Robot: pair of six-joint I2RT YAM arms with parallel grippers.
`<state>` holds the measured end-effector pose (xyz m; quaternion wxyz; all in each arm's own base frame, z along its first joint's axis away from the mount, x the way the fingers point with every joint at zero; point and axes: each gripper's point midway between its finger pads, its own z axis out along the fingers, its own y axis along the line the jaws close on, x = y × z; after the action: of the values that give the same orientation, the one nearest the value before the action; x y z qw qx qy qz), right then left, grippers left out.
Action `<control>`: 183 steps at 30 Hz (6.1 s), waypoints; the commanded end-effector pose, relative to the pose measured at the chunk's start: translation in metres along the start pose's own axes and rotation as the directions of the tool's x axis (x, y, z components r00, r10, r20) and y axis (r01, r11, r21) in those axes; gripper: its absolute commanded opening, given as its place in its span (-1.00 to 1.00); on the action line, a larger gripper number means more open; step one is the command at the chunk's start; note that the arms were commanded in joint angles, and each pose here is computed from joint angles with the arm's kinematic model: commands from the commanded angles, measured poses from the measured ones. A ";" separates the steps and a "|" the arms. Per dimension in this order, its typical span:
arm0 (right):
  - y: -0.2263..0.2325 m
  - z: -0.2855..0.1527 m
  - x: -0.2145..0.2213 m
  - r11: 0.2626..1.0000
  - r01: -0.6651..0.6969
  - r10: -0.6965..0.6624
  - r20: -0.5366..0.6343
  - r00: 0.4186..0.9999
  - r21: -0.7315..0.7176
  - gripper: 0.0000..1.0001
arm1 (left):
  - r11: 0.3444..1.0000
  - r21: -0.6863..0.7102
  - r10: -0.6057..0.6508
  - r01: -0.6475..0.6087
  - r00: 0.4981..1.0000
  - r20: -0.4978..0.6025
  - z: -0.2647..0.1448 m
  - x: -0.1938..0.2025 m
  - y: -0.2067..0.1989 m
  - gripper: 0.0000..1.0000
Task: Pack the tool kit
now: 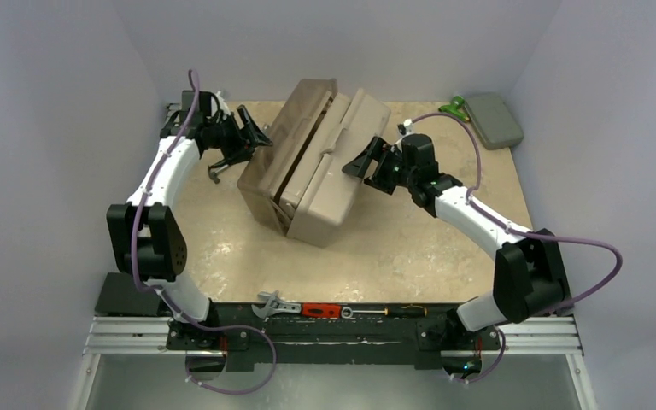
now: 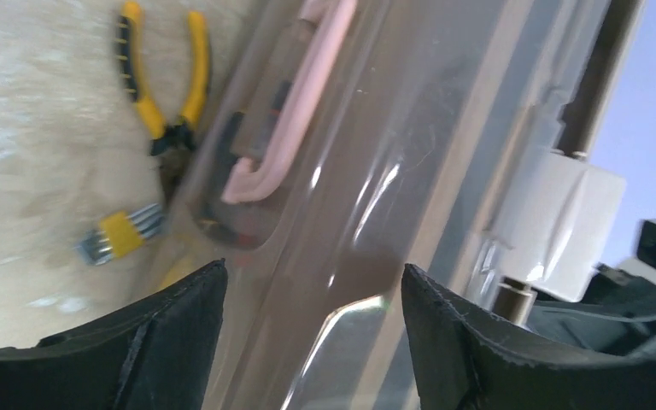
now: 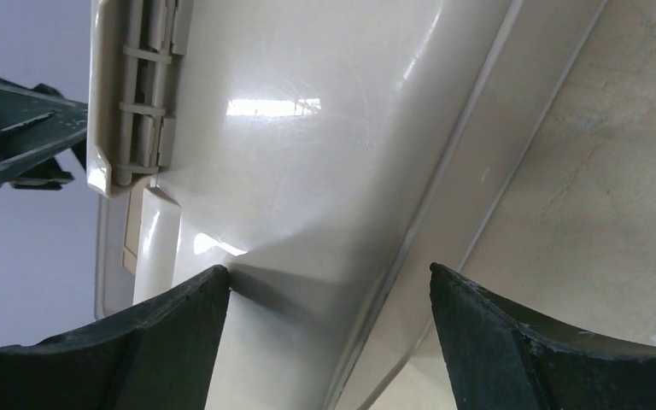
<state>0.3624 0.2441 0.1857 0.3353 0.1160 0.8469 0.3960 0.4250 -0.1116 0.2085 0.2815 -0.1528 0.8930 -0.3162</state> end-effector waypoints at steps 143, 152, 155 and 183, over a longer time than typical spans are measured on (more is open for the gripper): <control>-0.044 -0.134 -0.052 0.985 0.101 -0.132 0.240 0.962 0.137 0.61 | 0.294 -0.292 0.939 -0.910 0.332 -0.092 -0.004 0.119 -0.190 0.30; -0.008 -0.124 -0.065 0.984 0.148 -0.164 0.196 0.967 0.094 0.59 | 0.258 -0.479 0.942 -0.839 0.330 -0.070 -0.021 0.080 -0.184 0.26; -0.005 -0.122 -0.066 0.983 0.154 -0.171 0.195 0.966 0.099 0.59 | 0.245 -0.480 0.945 -0.842 0.318 -0.074 -0.023 0.079 -0.184 0.24; 0.012 -0.126 -0.076 0.972 0.130 -0.180 0.268 0.946 0.196 0.62 | 0.768 0.319 0.626 -0.556 0.756 -0.190 0.004 0.148 -0.232 0.15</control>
<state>0.3357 0.1497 0.2743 0.4453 0.1218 0.8443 0.2721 0.3423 -0.3490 0.2916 0.2847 0.2321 0.8835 -0.2906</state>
